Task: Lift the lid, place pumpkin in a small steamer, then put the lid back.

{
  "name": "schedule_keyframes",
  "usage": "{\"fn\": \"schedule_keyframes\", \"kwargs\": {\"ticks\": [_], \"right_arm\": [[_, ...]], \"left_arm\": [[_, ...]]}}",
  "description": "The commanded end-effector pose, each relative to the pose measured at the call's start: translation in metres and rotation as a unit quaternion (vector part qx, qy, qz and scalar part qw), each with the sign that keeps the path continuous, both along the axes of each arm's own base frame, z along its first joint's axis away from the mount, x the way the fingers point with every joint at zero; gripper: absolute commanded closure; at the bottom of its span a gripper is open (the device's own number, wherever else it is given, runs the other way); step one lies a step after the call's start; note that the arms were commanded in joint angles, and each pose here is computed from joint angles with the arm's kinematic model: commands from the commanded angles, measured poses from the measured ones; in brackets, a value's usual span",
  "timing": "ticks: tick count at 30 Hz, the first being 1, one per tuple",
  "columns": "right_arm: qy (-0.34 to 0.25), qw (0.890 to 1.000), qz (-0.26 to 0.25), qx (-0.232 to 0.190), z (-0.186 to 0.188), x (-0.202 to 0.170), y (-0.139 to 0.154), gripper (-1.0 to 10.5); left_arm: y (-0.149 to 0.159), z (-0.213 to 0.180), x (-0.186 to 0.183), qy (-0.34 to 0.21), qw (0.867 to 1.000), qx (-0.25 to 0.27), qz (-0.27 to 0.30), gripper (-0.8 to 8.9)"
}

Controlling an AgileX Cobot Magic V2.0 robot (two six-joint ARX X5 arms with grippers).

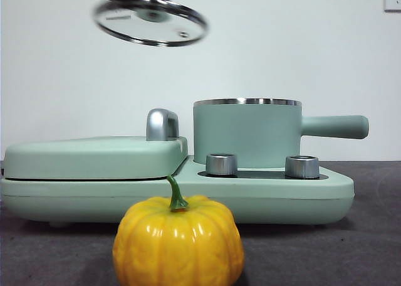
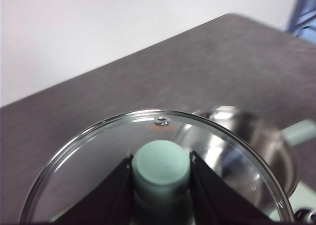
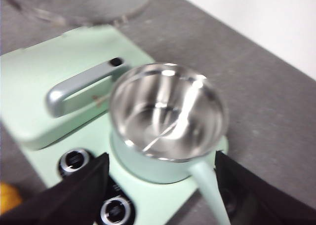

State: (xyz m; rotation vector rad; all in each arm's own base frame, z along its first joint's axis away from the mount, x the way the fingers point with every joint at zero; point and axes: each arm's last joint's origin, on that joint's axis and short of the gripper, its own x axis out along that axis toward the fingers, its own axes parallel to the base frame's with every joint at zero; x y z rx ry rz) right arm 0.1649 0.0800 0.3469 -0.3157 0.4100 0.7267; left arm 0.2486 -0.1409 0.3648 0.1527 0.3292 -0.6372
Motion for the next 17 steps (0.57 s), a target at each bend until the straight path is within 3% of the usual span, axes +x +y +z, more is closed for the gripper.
{"fn": "schedule_keyframes", "kwargs": {"ticks": [1,8,17], "right_arm": [[-0.007,0.999,0.040,-0.015,0.004,-0.005,0.010,6.1],[0.038,0.988,0.139,-0.061,-0.013,-0.013,0.043,6.1],[0.109,0.954,0.247,-0.128,-0.050,-0.019,0.099,5.4]], "left_arm": [[0.013,0.013,-0.012,-0.007,1.000,0.005,0.023,8.02],[0.056,0.003,-0.041,0.002,0.996,0.010,0.084,8.02],[0.094,-0.001,-0.073,0.007,0.989,0.013,0.148,8.03]]}}
